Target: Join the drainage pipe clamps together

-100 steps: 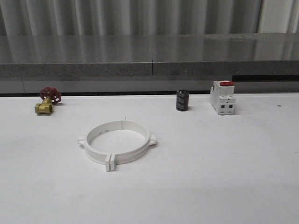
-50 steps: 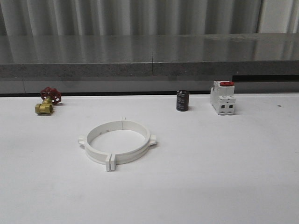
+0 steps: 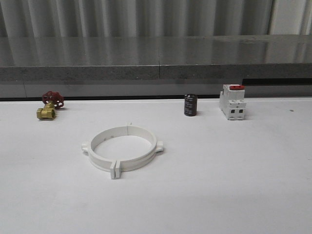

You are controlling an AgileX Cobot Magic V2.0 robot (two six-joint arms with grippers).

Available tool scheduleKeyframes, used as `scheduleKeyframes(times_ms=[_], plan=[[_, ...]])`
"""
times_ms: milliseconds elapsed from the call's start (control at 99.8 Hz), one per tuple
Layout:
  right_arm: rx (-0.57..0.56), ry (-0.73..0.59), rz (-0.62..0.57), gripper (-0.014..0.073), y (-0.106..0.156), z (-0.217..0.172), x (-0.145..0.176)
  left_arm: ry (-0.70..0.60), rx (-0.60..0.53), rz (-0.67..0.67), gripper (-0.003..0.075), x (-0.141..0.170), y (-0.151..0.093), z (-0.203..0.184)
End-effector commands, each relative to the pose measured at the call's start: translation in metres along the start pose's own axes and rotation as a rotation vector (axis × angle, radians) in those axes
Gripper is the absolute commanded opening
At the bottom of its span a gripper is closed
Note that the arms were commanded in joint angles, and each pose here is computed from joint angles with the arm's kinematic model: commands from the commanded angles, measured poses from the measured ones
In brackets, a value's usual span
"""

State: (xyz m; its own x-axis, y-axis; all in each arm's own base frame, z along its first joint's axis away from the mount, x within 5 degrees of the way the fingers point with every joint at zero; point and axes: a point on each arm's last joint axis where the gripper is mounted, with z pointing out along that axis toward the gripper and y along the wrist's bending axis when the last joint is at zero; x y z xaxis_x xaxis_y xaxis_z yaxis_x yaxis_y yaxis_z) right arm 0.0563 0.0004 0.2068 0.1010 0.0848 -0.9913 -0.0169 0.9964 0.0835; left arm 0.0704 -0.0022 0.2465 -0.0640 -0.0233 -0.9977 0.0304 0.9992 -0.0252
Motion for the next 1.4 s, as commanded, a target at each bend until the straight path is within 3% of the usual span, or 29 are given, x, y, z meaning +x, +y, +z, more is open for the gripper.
scheduleKeyframes(times_ms=[0, 301, 1393], plan=[[-0.003, -0.125, -0.021, -0.0067, 0.001, -0.003, -0.016, -0.134, 0.013, -0.001, -0.0020, -0.002, -0.001, -0.006], [-0.003, -0.125, -0.021, -0.0067, 0.001, -0.003, -0.016, -0.146, 0.019, -0.070, -0.0020, 0.046, 0.001, -0.012], [-0.003, -0.126, -0.021, -0.0067, 0.001, -0.003, -0.016, -0.157, 0.022, -0.087, -0.0020, 0.045, 0.000, -0.012]])
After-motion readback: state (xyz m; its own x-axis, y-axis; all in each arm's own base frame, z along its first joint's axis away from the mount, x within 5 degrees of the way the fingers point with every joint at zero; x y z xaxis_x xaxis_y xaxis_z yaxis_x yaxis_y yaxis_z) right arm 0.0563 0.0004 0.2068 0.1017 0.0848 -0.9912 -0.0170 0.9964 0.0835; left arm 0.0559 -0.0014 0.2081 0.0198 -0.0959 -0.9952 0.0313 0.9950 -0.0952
